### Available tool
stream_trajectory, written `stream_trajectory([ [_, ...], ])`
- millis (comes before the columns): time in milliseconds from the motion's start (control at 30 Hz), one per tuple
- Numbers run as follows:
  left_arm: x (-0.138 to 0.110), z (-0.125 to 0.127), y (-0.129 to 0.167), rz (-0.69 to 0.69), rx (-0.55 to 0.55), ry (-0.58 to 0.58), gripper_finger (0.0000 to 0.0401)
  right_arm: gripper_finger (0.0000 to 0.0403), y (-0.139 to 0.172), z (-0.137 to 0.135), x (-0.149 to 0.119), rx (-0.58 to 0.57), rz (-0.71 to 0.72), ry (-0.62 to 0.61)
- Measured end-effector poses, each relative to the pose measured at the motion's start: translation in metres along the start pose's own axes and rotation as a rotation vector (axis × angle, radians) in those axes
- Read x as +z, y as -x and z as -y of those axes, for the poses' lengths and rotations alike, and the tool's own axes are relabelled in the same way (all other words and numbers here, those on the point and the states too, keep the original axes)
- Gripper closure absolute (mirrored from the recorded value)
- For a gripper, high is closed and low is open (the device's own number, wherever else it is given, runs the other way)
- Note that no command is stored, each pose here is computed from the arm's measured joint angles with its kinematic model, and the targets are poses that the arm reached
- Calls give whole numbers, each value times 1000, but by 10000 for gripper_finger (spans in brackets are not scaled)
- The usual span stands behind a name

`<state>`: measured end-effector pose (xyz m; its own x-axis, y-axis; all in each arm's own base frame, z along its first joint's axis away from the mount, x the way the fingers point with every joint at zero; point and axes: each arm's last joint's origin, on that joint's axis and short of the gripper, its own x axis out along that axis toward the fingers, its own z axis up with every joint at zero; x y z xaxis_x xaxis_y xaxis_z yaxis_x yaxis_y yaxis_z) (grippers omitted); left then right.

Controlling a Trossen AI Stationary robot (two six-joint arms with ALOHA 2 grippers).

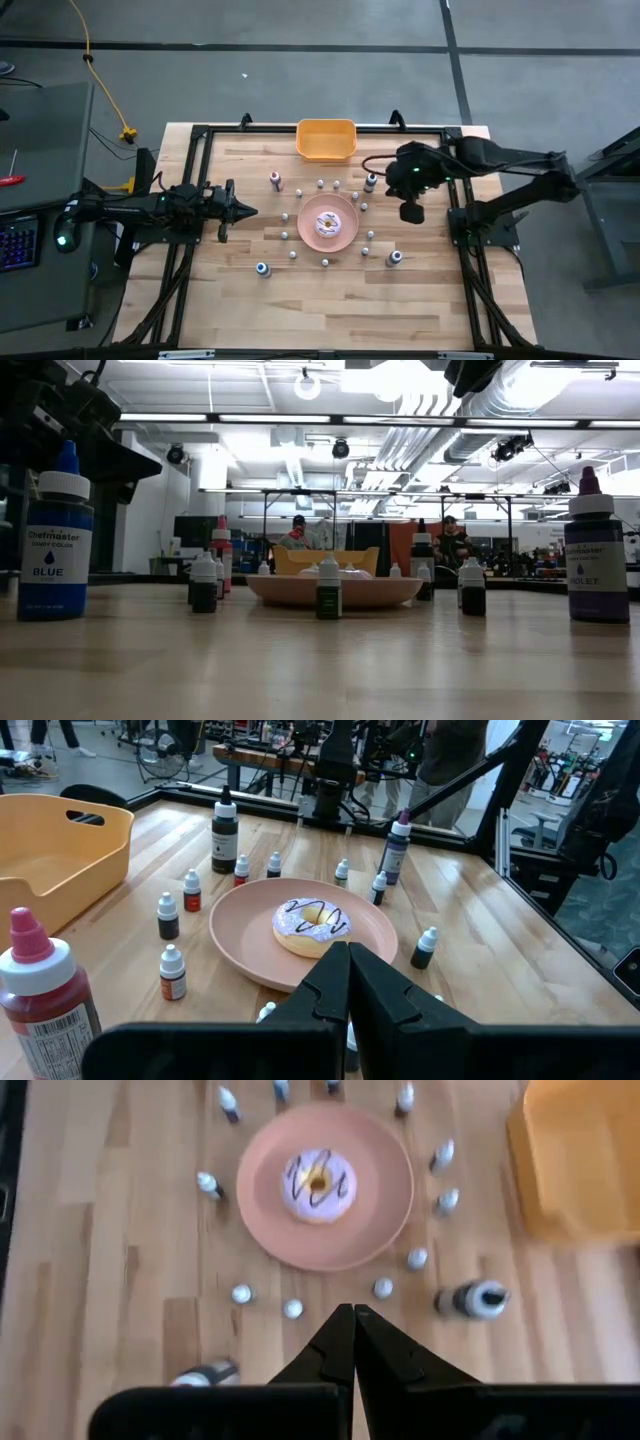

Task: Pick & Place food coloring
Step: Put the small green food coloring bottle into the orange bin

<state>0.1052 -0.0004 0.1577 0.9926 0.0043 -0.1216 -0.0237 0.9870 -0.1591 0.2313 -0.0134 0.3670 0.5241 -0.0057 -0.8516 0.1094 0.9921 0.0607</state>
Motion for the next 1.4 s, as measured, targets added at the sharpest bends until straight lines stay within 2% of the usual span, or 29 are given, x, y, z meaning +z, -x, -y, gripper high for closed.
stream_trajectory([
  [233, 0, 0, 0, 0, 0, 0, 400, 402, -23, 10, 16, -38, -142, -269],
  [433, 0, 0, 0, -1, 0, 0, 400, 402, -44, 11, 18, -85, -234, -470],
  [533, 0, 0, 0, 0, 0, 0, 400, 402, -54, 8, 19, -144, -267, -558],
  [700, 0, 0, 0, 0, 0, 0, 400, 402, -72, 0, 16, -257, -343, -635],
  [833, 0, 0, 0, 0, 0, 0, 400, 402, -91, -8, 13, -289, -384, -671],
  [1033, 0, 0, 0, 0, 0, 0, 400, 402, -115, -22, 0, -265, -440, -675],
  [1200, 0, 0, 0, 0, 0, 0, 400, 402, -136, -27, -16, -278, -435, -783],
  [1400, 0, 0, 0, 0, 0, 0, 400, 398, -162, -29, -28, -173, -401, -879],
])
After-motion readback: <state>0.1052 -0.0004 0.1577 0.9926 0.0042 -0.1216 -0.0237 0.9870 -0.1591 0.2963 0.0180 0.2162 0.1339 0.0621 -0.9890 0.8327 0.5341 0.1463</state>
